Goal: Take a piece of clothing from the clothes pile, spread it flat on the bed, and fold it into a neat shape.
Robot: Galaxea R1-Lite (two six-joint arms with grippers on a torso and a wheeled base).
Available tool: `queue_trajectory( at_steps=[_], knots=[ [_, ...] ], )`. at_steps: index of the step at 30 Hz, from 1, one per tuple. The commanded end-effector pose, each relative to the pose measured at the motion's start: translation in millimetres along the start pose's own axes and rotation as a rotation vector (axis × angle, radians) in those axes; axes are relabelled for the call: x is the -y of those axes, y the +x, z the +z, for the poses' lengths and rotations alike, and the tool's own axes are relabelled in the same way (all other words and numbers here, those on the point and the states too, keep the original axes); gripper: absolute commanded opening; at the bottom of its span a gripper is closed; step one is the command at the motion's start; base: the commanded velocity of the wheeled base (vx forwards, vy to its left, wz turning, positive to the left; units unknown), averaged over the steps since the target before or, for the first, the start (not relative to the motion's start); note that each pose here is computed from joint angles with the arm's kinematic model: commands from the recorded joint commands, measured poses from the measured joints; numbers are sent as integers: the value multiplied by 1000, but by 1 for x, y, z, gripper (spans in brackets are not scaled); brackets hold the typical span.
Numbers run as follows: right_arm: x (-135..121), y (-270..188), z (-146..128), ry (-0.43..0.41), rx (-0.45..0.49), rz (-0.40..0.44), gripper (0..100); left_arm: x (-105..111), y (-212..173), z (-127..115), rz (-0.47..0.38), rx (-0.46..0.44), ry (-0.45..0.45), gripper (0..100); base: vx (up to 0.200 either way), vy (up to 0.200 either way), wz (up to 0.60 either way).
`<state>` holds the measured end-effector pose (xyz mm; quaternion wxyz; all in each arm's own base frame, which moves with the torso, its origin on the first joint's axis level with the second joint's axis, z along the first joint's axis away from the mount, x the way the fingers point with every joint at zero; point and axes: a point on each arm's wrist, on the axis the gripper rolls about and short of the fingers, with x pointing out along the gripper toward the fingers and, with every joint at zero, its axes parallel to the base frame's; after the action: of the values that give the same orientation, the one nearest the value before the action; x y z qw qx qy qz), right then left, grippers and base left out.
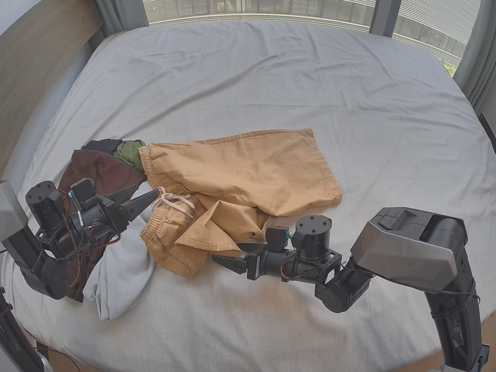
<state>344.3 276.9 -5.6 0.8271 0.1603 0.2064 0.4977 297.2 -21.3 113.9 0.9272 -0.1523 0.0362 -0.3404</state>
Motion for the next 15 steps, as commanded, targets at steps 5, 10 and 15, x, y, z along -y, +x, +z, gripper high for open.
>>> queue_trajectory(
  at_steps=[5,10,15],
  knots=[
    [3,3,-5,4,-7,-3,0,0,0,1,0,2,-1,100,0,0,0],
    [2,1,-3,-1,2,-3,0,0,-1,1,0,3,0,100,0,0,0],
    [-4,-16,3,-34,-3,-31,0,0,0,1,3,4,2,100,0,0,0]
  ],
)
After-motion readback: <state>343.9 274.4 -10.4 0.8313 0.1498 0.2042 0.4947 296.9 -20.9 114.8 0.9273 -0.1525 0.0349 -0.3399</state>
